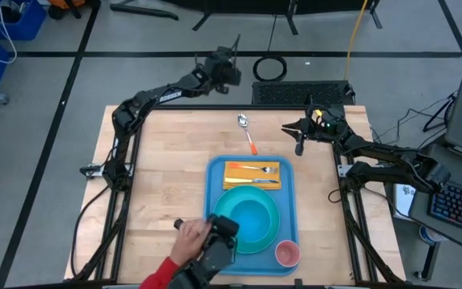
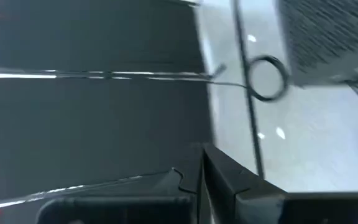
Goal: Set up tray
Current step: Adjust the blue serving tray
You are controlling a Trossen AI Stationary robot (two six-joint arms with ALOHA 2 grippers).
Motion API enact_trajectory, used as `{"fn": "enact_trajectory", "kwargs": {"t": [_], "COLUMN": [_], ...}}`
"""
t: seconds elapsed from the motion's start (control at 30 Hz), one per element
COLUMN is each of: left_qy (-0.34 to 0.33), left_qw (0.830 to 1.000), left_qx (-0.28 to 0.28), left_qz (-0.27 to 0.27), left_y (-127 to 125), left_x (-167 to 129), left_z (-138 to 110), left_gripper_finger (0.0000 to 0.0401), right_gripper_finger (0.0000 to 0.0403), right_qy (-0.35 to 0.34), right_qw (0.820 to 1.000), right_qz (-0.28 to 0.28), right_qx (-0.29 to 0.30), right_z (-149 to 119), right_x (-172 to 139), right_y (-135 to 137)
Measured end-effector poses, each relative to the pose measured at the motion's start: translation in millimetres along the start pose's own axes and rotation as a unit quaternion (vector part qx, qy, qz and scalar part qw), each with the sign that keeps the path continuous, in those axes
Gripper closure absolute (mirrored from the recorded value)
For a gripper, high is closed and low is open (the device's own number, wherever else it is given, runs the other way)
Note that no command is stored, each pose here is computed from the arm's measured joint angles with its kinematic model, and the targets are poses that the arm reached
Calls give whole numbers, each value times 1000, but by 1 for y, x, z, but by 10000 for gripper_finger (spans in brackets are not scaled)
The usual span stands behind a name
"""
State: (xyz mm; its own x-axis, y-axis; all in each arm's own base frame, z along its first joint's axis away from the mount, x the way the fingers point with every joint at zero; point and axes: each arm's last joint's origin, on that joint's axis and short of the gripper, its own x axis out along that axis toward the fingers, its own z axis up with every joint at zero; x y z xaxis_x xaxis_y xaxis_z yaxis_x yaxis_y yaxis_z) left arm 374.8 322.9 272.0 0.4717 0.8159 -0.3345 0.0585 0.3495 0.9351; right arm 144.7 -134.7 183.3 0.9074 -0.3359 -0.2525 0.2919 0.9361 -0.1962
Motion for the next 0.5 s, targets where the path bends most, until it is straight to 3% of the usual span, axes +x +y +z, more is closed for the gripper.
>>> {"fn": "enact_trajectory", "kwargs": {"t": [0.17, 0.23, 0.37, 0.5], "left_qy": [-8, -28, -99, -192], "left_qw": [997, 999, 981, 960], "left_qx": [-54, -20, 158, 144], "left_qz": [48, 43, -49, -144], "left_y": [13, 14, -4, -18], "left_x": [4, 6, 6, 3], "left_z": [-12, -15, -18, -21], "left_gripper_finger": [374, 377, 397, 396], "right_gripper_finger": [358, 358, 358, 358], "right_qy": [0, 0, 0, 1], "right_qw": [1000, 1000, 1000, 1000], "right_qz": [0, 0, 0, 0], "right_qx": [0, 0, 0, -1], "right_z": [0, 0, 0, -1], "right_x": [0, 0, 0, 0], "right_y": [0, 0, 0, 1]}}
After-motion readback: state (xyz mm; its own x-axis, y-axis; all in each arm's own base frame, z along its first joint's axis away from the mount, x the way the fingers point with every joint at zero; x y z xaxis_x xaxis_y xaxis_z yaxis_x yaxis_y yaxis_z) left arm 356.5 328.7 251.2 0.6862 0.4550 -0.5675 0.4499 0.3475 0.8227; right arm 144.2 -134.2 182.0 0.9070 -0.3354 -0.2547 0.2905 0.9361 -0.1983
